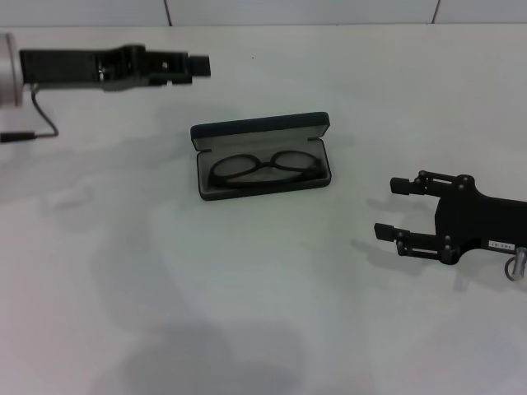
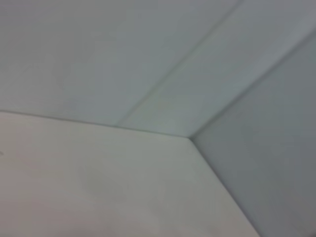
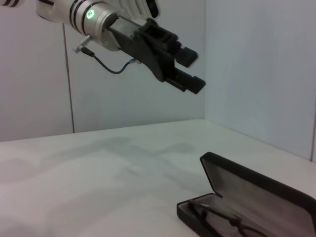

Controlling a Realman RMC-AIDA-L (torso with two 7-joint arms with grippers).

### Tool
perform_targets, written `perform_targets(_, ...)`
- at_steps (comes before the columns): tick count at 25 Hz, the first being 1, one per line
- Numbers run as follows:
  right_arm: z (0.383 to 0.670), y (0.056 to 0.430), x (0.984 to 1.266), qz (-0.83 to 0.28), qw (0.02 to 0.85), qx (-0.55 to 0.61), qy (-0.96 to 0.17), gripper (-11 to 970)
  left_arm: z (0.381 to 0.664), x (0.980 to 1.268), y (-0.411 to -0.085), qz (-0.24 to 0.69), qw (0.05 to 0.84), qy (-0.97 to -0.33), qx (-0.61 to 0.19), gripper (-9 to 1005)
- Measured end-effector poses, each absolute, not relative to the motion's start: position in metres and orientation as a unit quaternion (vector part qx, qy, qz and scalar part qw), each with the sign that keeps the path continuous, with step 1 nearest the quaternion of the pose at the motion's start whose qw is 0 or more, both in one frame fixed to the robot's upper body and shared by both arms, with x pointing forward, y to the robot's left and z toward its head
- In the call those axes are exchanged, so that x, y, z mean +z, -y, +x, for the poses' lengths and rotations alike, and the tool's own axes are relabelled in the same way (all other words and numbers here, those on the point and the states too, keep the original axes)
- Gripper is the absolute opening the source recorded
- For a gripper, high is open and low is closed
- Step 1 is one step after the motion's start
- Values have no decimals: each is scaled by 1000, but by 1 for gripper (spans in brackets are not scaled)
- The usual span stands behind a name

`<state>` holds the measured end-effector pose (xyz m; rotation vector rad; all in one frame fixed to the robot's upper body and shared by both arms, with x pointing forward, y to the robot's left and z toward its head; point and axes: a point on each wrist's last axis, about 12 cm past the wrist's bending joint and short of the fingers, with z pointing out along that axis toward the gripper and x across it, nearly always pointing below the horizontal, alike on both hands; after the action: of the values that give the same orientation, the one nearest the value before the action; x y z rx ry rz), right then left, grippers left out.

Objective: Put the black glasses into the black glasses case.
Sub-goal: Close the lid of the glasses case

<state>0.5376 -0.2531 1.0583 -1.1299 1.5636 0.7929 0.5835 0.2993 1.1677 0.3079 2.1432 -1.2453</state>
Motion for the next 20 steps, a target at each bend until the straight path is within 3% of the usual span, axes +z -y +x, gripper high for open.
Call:
perform_targets(8, 539, 254, 1059, -465, 507, 326, -648, 702, 595, 1168, -276, 89, 312, -832, -451, 422)
perform_targets(20, 537, 258, 1057, -460, 516, 317, -649, 702, 610, 1163, -198, 115, 327, -890, -295, 75)
